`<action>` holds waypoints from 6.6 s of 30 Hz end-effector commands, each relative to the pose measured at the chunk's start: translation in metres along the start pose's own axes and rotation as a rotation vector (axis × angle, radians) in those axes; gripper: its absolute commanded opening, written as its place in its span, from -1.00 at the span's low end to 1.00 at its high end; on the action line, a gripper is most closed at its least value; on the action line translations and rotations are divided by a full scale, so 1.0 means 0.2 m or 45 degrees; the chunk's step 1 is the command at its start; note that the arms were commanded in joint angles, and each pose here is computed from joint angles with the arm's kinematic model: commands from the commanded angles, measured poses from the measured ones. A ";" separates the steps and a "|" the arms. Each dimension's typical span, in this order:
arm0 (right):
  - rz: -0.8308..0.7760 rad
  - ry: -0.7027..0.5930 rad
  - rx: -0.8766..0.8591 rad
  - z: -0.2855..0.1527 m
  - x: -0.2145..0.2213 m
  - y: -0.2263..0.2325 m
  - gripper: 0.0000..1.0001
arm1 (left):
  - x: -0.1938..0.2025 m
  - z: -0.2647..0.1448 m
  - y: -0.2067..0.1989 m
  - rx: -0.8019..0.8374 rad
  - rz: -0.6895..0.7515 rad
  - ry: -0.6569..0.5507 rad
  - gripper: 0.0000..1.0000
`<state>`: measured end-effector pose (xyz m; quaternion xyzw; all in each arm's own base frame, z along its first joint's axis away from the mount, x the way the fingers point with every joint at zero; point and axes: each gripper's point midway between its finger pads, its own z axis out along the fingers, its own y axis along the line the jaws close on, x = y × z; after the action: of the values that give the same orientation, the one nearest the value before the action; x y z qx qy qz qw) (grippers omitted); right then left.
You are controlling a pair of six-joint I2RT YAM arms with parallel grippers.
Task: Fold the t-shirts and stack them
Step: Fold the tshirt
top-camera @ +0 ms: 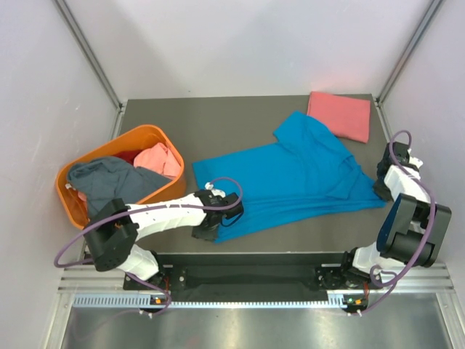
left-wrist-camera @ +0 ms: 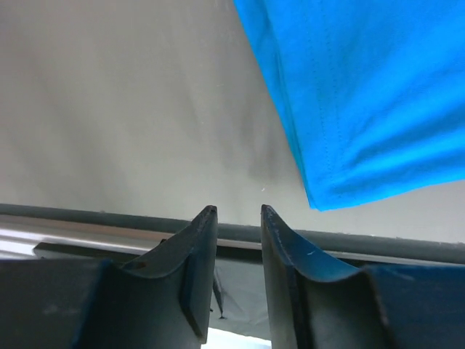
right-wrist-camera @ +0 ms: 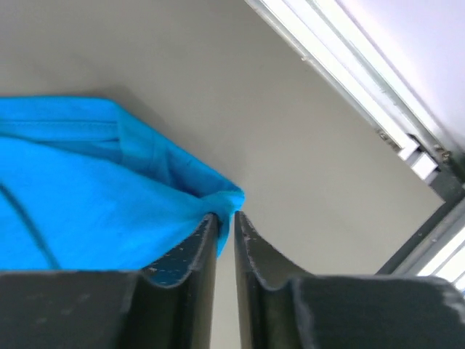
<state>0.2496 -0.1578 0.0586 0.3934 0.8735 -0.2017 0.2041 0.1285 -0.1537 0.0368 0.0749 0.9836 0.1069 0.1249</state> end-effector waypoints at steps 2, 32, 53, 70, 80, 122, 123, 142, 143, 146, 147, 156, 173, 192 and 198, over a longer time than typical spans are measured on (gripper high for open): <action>0.034 -0.062 -0.093 -0.11 -0.14 0.04 -0.60 | -0.08 -0.08 0.00 -0.010 0.036 -0.054 -0.24; 0.055 0.047 -0.516 -0.07 -0.03 0.60 -0.36 | -0.41 0.11 -0.03 0.209 0.270 0.114 -0.08; 0.059 0.008 -0.551 0.03 -0.07 0.70 -0.97 | -0.43 0.21 -0.03 0.169 0.288 0.153 -0.18; 0.100 -0.065 -0.626 -0.03 -0.22 0.77 -1.00 | -0.27 0.26 0.06 0.070 0.225 0.249 -0.22; 0.088 -0.021 -0.666 -0.03 -0.20 0.82 -1.00 | -0.27 0.26 0.07 0.061 0.224 0.248 -0.22; 0.079 0.100 -0.668 -0.23 -0.13 0.77 -0.45 | -0.56 0.10 -0.08 0.234 0.297 0.088 -0.08; 0.087 0.103 -0.669 -0.23 -0.12 0.76 -0.44 | -0.56 0.11 -0.08 0.225 0.303 0.094 -0.07; 0.074 0.147 -0.626 -0.18 0.09 0.82 -0.32 | -0.50 0.22 -0.03 0.139 0.321 0.140 -0.30; 0.073 0.147 -0.624 -0.18 0.09 0.82 -0.31 | -0.50 0.22 -0.04 0.140 0.317 0.143 -0.35; 0.068 0.142 -0.626 -0.19 0.10 0.84 -0.32 | -0.50 0.22 -0.05 0.149 0.318 0.151 -0.53; 0.065 0.140 -0.625 -0.19 0.10 0.84 -0.32 | -0.49 0.21 -0.04 0.150 0.313 0.154 -0.73; 0.057 0.083 -0.736 -0.23 0.04 0.95 -1.00 | -0.49 0.19 -0.03 0.128 0.285 0.152 -1.00; -0.128 -0.098 -0.845 -0.32 -0.15 1.13 -1.00 | -0.48 0.17 0.03 0.052 0.198 0.144 -1.00; -0.221 -0.150 -0.821 -0.30 -0.21 1.18 -1.00 | -0.45 0.19 0.08 -0.050 0.126 0.167 -1.00; -0.374 -0.150 -0.925 -0.38 -0.19 1.30 -0.99 | -0.47 0.18 0.06 -0.030 0.139 0.174 -0.83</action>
<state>0.4259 -0.0011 0.0652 0.2076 0.9269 0.0581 0.3072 0.2320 -0.1619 0.0199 0.1214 0.9852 0.1052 0.0592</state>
